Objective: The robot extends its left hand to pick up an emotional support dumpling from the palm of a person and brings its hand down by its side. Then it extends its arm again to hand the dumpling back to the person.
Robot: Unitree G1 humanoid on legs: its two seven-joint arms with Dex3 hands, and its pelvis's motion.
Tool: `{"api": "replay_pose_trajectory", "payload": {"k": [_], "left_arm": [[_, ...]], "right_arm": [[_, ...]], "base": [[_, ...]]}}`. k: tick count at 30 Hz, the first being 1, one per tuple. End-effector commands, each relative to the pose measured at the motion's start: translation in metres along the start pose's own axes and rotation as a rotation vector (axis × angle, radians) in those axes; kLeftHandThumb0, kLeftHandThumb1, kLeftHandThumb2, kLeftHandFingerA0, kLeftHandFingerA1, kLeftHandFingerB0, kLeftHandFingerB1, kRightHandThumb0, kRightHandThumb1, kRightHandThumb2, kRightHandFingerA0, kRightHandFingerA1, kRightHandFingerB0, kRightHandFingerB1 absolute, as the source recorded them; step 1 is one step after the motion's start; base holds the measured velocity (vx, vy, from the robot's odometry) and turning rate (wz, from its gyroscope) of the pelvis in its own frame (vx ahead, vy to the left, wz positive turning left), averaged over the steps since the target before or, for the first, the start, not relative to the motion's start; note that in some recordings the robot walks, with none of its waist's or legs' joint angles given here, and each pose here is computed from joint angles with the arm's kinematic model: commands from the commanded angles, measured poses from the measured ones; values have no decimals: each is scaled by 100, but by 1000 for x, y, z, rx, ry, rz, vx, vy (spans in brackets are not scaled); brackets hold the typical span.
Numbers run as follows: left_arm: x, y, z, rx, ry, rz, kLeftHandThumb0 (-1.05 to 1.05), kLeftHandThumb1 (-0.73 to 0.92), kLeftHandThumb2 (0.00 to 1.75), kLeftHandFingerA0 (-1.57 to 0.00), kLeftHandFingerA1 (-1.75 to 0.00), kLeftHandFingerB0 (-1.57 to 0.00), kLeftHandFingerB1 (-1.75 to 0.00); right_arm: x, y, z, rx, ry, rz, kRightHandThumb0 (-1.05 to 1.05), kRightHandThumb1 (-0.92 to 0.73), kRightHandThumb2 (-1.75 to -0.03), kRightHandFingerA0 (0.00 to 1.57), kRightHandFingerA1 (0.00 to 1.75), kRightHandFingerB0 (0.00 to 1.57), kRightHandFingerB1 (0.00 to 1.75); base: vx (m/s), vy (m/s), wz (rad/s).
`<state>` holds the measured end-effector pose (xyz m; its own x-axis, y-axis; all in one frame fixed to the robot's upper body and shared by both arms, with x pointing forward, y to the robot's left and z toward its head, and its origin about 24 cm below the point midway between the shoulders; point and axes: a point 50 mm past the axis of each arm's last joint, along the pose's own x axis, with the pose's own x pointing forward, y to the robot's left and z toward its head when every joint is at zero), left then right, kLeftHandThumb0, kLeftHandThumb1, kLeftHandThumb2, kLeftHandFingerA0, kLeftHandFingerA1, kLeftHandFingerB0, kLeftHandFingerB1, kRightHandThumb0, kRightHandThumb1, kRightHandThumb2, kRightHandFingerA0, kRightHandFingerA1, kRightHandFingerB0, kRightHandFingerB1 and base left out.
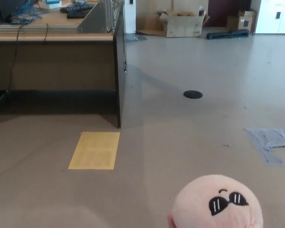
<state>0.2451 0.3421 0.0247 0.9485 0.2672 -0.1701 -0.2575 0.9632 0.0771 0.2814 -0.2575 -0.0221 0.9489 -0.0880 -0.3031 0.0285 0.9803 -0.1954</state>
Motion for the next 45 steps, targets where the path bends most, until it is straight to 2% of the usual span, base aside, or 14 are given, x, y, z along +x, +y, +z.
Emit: {"api": "replay_pose_trajectory", "payload": {"k": [1, 3, 4, 7, 8, 9, 10, 12, 18, 27, 28, 35, 36, 45], "left_arm": [[2, 14, 22, -76, -108, -33, -30, 55, 56, -38, -43, -26, -33], [9, 15, 55, -8, -189, -90, -34, 54, 62, -29, -42, -23, -35], [13, 12, 93, 87, -283, -155, -23, 44, 94, -12, -52, -8, -49], [14, 6, 141, 134, -397, -253, -24, 41, 92, -9, -51, -6, -49], [14, 4, 160, 199, -449, -285, -53, 48, 67, -18, -39, -13, -34], [13, 1, 182, 228, -490, -331, -31, 33, 89, -1, -48, 0, -46], [9, -6, 209, 275, -552, -397, -58, 36, 72, -5, -40, 0, -34], [0, -20, 249, 380, -647, -488, -49, 48, 55, -14, -30, -10, -25], [-37, -78, 331, 719, -801, -692, -61, 35, 64, -9, -35, -5, -20], [-77, -140, 375, 982, -909, -859, -44, 28, 73, 0, -33, 0, -30], [-83, -149, 379, 1005, -928, -885, -59, 36, 52, -5, -28, -6, -26], [-108, -191, 386, 1141, -990, -1017, -69, 39, 53, -5, -30, -2, -26], [-114, -204, 385, 1148, -979, -1082, -47, 28, 75, 0, -32, 0, -24], [-138, -253, 368, 1305, -936, -1307, -58, 31, 81, 0, -20, 0, -18]], "right_arm": [[-1, -3, 7, 30, -89, 4, -63, -51, -79, 25, 44, 15, 38], [0, -3, 8, 37, -92, 6, -62, -51, -79, 25, 44, 15, 38], [1, -3, 10, 44, -96, 3, -61, -50, -78, 25, 44, 15, 38], [4, -4, 14, 49, -106, 5, -61, -50, -78, 24, 44, 14, 38], [4, -4, 15, 48, -108, 8, -61, -50, -78, 23, 44, 15, 38], [5, -4, 16, 47, -110, 8, -61, -50, -78, 23, 43, 15, 38], [5, -4, 16, 47, -112, 8, -61, -50, -78, 23, 43, 14, 38], [4, -3, 15, 45, -116, 10, -61, -51, -78, 23, 43, 14, 38], [4, -2, 13, 49, -113, 13, -61, -51, -78, 23, 43, 14, 38], [2, 1, 10, 62, -103, 28, -61, -50, -77, 23, 43, 13, 38], [2, 1, 8, 64, -99, 28, -60, -50, -77, 23, 43, 14, 38], [1, 2, 6, 36, -81, 27, -60, -50, -78, 24, 43, 15, 38], [1, 2, 5, 30, -80, 29, -60, -50, -78, 24, 44, 14, 38], [2, 1, 6, 14, -81, 47, -61, -49, -77, 25, 45, 15, 38]], "base": [[0, 0, 0], [0, 0, 0], [36, -1, 9], [0, 0, 0], [0, 0, 0], [0, 0, 0], [0, 0, 0], [0, 0, 0], [98, 8, 1], [35, 1, 1], [0, 0, 0], [0, 0, 0], [0, 0, 0], [0, 0, 0]]}}
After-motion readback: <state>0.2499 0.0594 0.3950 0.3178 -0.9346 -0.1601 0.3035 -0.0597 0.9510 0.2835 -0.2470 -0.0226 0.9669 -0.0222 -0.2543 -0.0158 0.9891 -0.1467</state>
